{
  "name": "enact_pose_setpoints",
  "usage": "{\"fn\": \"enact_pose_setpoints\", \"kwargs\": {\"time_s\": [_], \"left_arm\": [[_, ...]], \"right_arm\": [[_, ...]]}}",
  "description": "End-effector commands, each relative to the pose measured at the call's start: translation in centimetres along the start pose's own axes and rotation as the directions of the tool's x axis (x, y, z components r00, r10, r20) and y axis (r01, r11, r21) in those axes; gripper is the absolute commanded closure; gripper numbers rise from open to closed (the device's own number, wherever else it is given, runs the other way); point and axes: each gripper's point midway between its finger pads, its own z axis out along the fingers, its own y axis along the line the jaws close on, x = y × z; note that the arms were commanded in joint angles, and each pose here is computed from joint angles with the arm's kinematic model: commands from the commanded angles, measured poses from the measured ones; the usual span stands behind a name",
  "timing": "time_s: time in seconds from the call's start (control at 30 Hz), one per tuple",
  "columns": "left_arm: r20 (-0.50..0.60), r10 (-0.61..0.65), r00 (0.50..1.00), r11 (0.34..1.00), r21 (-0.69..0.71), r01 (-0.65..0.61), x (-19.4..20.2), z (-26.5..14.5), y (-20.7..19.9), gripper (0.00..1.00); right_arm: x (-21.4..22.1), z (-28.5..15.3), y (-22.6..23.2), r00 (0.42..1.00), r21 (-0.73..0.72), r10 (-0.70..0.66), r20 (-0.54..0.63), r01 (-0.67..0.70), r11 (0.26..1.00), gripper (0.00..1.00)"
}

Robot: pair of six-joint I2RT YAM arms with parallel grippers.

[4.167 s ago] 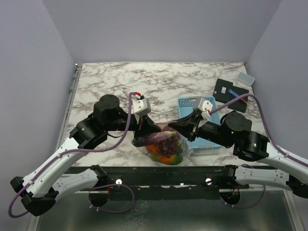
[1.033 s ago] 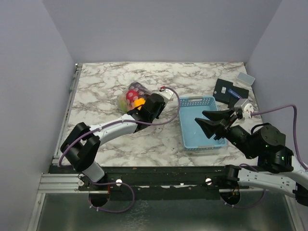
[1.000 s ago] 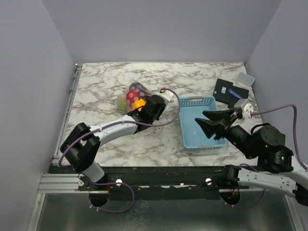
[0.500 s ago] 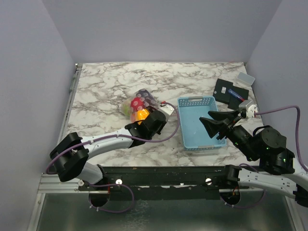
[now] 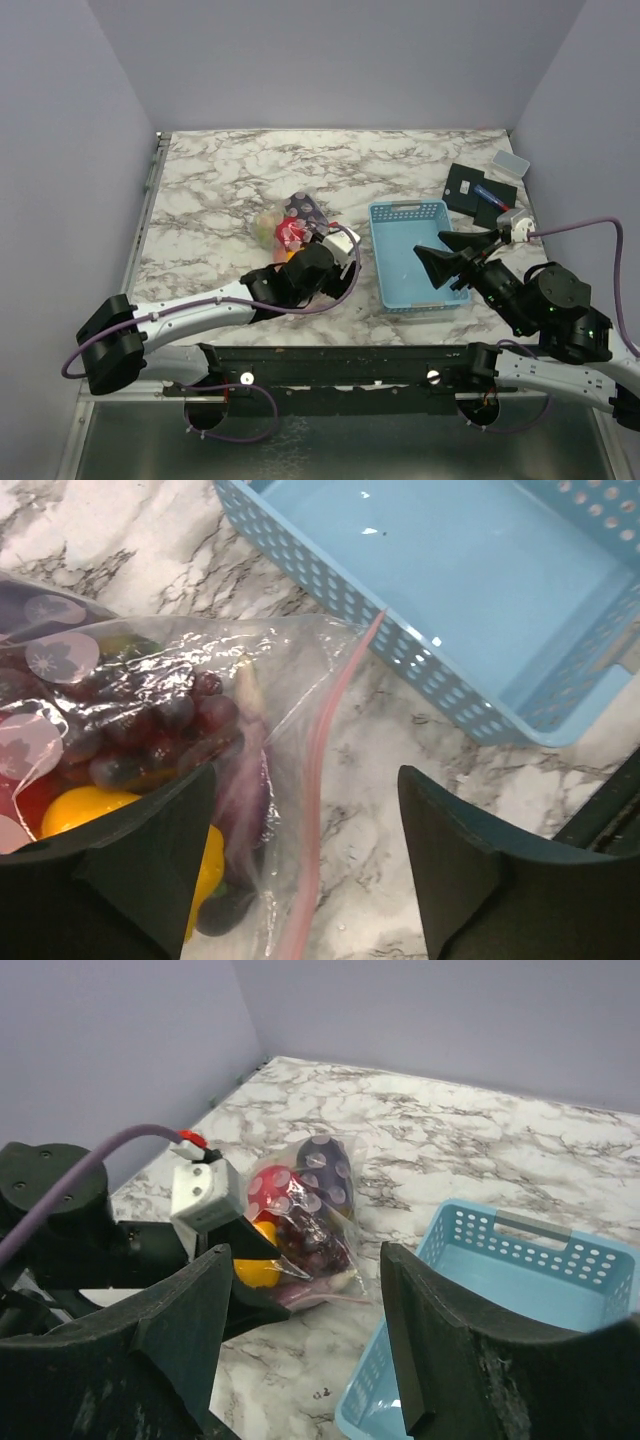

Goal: Place the food in the zip-top bag and seal the zipper
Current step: Place the zipper food storage bag at the center of the board, then reset both arms

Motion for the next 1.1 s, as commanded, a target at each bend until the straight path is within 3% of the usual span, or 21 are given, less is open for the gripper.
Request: {"fn": "enact_pose_setpoints", "kwargs": {"time_s": [0.0,0.03,0.07,0.47,0.7,1.07], "left_arm": [[-0.018,-0.044,0.999,0.996,0.081,0.045,0.6,-1.6,-1.5,0.14],[-0.015,-0.053,0.998,0.995,0.086,0.054,0.5,-1.9,-1.6,0.04],[-0.008,-0.06,0.998,0.994,0.09,0.06,0.2,-2.3,-1.6,0.01],[0.072,-0.127,0.989,0.992,-0.008,0.127,-4.2,-5.9,0.8,0.01],[0.061,-0.133,0.989,0.987,-0.08,0.137,-6.3,-6.9,2.3,0.01],[0.112,-0.217,0.97,0.952,-0.195,0.235,-8.9,-7.8,8.8,0.01]], "right_arm": [[1.1,0.0,-0.9,1.0,0.053,0.003,-0.026,-0.002,0.999,0.33],[1.2,0.1,-0.9,1.0,0.057,0.004,-0.028,-0.002,0.998,0.32],[1.3,0.1,-1.0,1.0,0.062,0.003,-0.03,-0.001,0.998,0.32],[3.3,1.5,-1.3,0.999,0.125,0.011,-0.044,-0.006,0.992,0.22],[5.6,3.1,-1.0,0.995,0.158,-0.014,-0.097,0.029,0.987,0.0],[8.3,6.6,0.2,0.961,0.19,-0.133,-0.242,0.182,0.965,0.0]]}}
